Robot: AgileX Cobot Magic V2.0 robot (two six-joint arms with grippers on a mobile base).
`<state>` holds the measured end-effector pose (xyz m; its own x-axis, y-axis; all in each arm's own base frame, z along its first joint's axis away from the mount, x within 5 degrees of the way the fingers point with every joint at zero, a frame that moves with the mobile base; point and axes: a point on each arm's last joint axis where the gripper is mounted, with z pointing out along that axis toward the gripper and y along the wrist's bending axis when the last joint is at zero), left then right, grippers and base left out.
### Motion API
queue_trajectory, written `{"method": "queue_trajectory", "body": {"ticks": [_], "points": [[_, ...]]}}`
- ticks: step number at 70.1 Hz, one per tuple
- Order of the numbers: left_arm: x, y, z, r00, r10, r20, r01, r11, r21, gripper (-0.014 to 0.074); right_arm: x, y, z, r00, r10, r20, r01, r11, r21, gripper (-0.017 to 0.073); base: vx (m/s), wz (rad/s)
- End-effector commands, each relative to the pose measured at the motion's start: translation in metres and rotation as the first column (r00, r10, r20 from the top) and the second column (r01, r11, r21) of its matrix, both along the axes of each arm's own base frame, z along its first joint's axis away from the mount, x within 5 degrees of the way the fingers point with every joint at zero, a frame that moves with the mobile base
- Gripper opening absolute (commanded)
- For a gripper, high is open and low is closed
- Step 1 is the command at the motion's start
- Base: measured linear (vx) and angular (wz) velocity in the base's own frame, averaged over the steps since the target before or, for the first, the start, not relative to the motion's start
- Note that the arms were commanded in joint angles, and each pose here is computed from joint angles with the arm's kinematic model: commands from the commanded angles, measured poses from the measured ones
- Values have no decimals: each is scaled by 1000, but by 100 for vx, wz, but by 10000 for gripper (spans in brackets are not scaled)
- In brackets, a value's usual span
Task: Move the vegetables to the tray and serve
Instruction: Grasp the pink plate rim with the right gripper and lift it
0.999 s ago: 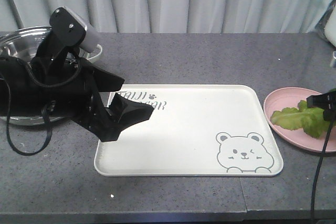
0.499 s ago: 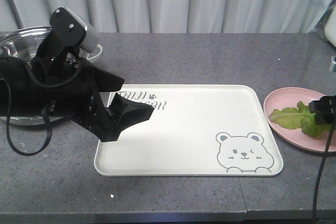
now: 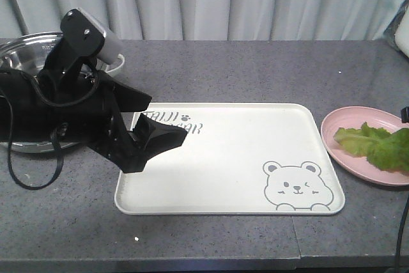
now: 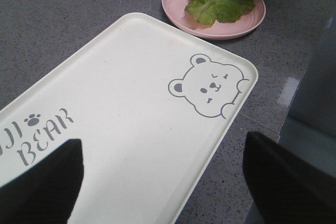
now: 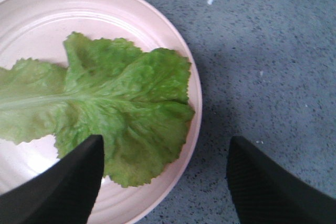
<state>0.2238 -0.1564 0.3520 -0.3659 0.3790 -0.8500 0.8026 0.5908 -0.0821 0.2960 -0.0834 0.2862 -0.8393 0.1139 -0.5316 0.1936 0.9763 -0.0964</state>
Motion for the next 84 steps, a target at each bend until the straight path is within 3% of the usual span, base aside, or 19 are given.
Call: {"method": "queue_trajectory", "body": {"ticks": [1, 6, 14, 39, 84], "points": [[-4, 2, 20, 998, 26, 55, -22, 997, -69, 583, -5, -13, 23, 994, -60, 96, 62, 998, -23, 472, 0, 0], [-4, 2, 20, 998, 26, 55, -22, 997, -69, 583, -9, -23, 23, 990, -102, 94, 103, 995, -12, 472, 0, 0], [-4, 2, 20, 998, 26, 55, -22, 997, -69, 583, -13, -38, 21, 981, -163, 102, 158, 986, 55, 468, 0, 0], [-5, 1, 19, 999, 16, 45, -13, 998, -67, 583, 12, -60, -11, 994, -111, 18, 104, 968, 230, 407, 0, 0], [-6, 1, 19, 999, 9, 37, -7, 998, -68, 583, 56, -77, -46, 996, -38, -84, 61, 952, 301, 272, 0, 0]]}}
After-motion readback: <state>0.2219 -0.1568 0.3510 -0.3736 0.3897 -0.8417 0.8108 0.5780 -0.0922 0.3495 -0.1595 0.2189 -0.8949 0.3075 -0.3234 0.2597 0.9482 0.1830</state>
